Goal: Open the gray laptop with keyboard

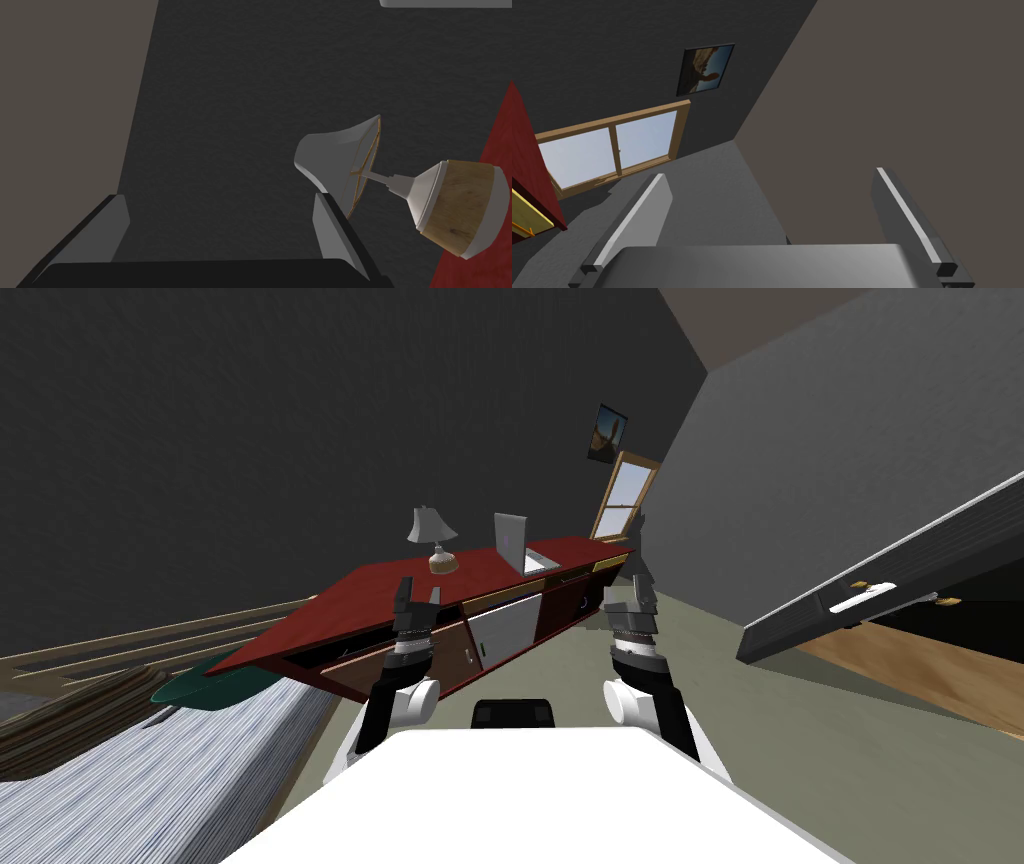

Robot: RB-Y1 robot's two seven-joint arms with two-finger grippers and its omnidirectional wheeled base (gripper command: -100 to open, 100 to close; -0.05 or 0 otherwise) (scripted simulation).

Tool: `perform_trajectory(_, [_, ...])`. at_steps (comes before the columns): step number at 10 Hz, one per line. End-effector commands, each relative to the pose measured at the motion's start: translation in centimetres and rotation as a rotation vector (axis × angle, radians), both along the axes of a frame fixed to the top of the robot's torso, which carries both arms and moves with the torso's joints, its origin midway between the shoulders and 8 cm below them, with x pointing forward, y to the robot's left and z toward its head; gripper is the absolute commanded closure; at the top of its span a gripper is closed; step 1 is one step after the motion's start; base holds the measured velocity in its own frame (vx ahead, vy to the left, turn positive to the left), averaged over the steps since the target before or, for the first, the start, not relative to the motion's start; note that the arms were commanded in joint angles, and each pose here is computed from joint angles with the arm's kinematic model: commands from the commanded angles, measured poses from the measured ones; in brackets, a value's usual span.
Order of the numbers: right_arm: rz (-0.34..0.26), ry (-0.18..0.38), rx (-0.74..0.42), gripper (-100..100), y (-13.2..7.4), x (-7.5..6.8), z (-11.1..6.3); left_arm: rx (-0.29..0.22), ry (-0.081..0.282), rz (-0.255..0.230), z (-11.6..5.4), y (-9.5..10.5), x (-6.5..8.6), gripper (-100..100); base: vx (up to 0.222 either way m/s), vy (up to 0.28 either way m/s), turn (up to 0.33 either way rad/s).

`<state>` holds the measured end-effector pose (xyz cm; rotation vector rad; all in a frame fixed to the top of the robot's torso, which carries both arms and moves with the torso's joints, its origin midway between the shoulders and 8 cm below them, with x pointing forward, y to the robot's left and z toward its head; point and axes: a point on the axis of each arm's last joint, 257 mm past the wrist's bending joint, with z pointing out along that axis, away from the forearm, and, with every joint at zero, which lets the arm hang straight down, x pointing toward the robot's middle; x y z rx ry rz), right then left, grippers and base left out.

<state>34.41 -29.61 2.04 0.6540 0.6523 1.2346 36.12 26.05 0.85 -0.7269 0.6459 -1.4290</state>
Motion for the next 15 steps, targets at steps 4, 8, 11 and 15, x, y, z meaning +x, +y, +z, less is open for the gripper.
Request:
perform_trajectory(4, [0.000, 0.000, 0.000, 0, 0.0, 0.0, 0.0, 0.000, 0.000, 0.000, 0.0, 0.0, 0.0, 0, 0.000, 0.000, 0.000])
perform_trajectory(8, [0.000, 0.000, 0.000, 0, 0.0, 0.0, 0.0, 0.000, 0.000, 0.000, 0.0, 0.0, 0.0, 0, 0.000, 0.000, 0.000])
perform_trajectory(11, [0.011, 0.027, -0.087, -100, 1.0, 0.8, -0.4, 0.000, 0.000, 0.000, 0.0, 0.0, 0.0, 0, -0.019, 0.011, 0.015])
perform_trajectory(15, [0.011, 0.078, -0.264, -100, 2.8, 2.5, -1.6, 0.000, 0.000, 0.000, 0.0, 0.0, 0.0, 0, -0.078, 0.023, 0.042])
